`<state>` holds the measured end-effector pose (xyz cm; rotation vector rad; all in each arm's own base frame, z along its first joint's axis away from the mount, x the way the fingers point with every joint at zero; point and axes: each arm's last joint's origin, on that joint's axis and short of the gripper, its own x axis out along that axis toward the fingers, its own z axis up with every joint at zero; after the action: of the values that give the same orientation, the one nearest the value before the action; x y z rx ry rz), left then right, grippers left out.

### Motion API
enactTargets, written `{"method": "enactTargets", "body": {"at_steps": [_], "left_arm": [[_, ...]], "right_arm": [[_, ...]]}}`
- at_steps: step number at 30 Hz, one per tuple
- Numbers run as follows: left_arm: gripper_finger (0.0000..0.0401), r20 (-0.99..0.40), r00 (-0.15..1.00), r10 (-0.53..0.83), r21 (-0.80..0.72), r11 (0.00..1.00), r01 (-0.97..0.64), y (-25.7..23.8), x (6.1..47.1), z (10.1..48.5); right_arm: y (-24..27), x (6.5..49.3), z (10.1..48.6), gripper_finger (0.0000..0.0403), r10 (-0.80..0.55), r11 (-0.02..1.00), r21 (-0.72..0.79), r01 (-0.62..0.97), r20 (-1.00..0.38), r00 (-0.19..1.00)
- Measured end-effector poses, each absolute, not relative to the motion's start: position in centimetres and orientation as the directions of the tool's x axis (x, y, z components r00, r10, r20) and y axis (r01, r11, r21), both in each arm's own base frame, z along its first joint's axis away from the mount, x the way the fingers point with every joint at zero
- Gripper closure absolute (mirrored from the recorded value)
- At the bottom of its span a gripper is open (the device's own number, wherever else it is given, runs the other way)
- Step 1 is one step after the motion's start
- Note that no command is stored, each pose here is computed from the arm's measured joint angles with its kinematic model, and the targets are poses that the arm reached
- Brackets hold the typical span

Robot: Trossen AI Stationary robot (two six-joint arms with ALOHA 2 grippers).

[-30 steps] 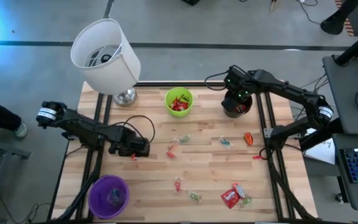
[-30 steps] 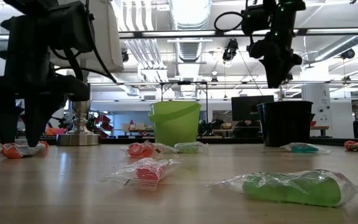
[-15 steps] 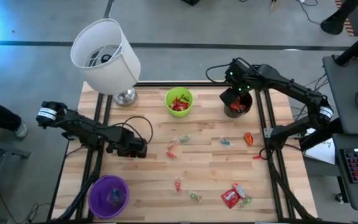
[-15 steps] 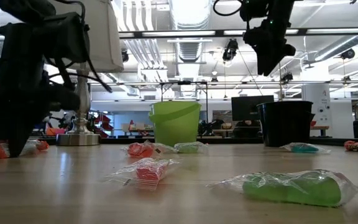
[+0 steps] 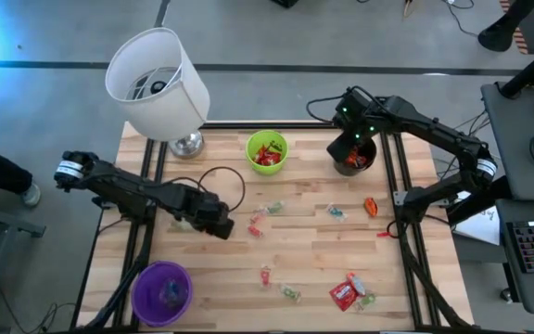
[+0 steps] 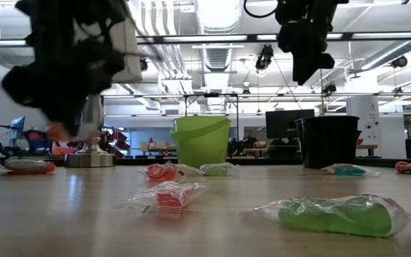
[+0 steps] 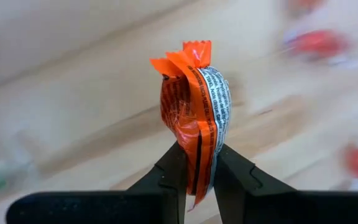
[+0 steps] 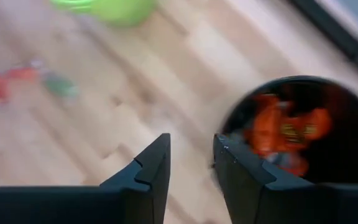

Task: Sort candy
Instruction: Put the orange candy into the black bucket

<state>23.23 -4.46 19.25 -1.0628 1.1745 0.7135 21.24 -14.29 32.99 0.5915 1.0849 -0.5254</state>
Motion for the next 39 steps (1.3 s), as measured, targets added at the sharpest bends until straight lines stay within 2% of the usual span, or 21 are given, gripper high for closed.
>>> {"method": "enactTargets", "body": {"at_steps": [9, 16, 23, 30, 39], "left_arm": [[0.0361, -0.862, 0.499, 0.094, -0.381, 0.529, -0.758, -4.4, 26.3, 25.3], [0.0361, -0.765, 0.603, 0.226, -0.364, 0.621, -0.694, -4.1, 27.5, 29.0], [0.0361, -0.744, 0.621, 0.248, -0.315, 0.690, -0.652, -4.0, 28.8, 30.2], [0.0361, -0.766, 0.591, 0.255, -0.270, 0.706, -0.654, -4.1, 30.3, 29.8], [0.0361, -0.740, 0.615, 0.273, -0.265, 0.722, -0.639, -4.2, 31.2, 31.0]], "right_arm": [[-13.5, 21.7, 33.3, 0.0315, 0.182, 0.792, 0.445, 0.419, -0.826, 0.533], [-13.6, 22.1, 32.9, 0.0315, 0.214, 0.762, 0.485, 0.430, -0.814, 0.539], [-14.0, 22.7, 32.2, 0.0302, 0.227, 0.745, 0.489, 0.454, -0.825, 0.517], [-14.0, 22.6, 32.1, 0.0305, 0.227, 0.695, 0.505, 0.512, -0.830, 0.509], [-14.0, 22.6, 32.1, 0.0326, 0.227, 0.810, 0.452, 0.373, -0.830, 0.510]]}}
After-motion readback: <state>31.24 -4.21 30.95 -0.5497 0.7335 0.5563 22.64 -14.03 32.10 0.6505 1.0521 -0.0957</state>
